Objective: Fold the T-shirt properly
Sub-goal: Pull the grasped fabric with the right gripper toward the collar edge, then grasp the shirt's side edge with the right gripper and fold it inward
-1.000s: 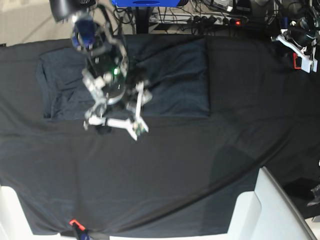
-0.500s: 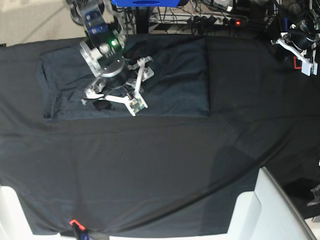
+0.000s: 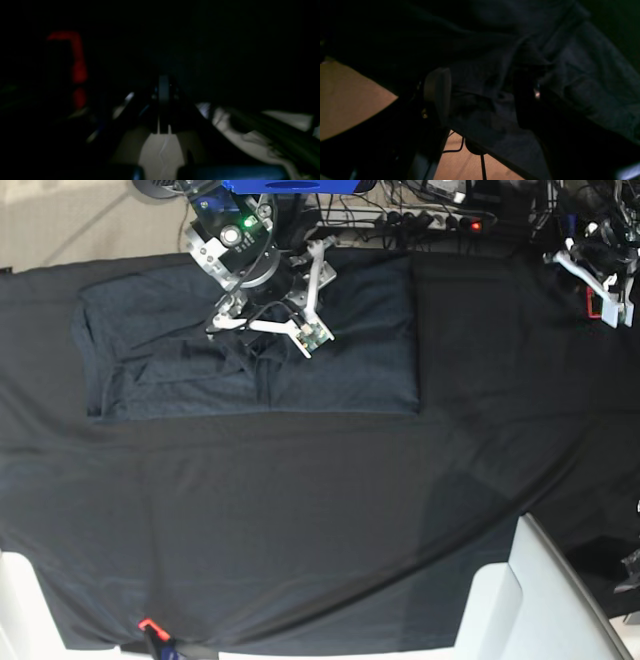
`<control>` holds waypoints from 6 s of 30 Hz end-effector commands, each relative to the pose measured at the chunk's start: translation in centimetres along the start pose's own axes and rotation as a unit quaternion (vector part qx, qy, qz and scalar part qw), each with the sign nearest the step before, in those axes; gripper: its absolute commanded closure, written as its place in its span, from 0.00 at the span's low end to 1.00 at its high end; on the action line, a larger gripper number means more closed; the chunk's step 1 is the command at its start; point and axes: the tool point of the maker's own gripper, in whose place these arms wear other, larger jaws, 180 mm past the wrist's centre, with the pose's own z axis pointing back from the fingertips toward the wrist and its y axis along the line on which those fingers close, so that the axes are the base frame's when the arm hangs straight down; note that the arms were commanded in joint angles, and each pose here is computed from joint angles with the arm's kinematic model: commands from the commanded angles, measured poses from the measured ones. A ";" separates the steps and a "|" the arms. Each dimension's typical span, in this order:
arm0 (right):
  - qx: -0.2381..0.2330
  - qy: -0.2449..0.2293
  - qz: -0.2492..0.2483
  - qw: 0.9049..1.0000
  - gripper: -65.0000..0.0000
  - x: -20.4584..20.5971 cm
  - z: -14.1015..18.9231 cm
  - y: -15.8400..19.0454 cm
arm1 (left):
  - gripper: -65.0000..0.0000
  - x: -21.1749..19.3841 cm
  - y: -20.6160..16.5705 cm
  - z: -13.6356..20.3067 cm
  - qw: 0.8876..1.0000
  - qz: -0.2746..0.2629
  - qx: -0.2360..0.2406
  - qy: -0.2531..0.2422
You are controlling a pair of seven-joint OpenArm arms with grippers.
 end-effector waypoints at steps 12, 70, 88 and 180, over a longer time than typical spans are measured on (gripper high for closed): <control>0.013 0.002 -0.001 1.000 0.45 -1.0 -1.8 1.0 | 1.00 0.4 0.5 0.2 1.000 -0.018 0.018 -0.002; 0.028 -0.032 -0.077 0.996 0.61 1.5 3.4 0.0 | 1.00 1.0 0.1 -0.1 1.000 -0.020 0.013 -0.009; 0.041 0.018 -0.064 0.997 0.97 -2.3 -1.7 0.8 | 1.00 1.9 -5.1 -1.2 0.995 -0.081 -0.061 -0.018; 0.151 0.078 -0.388 0.906 0.64 -12.1 -1.6 -16.4 | 1.00 0.0 -5.0 -2.4 0.996 -0.047 -0.075 -0.016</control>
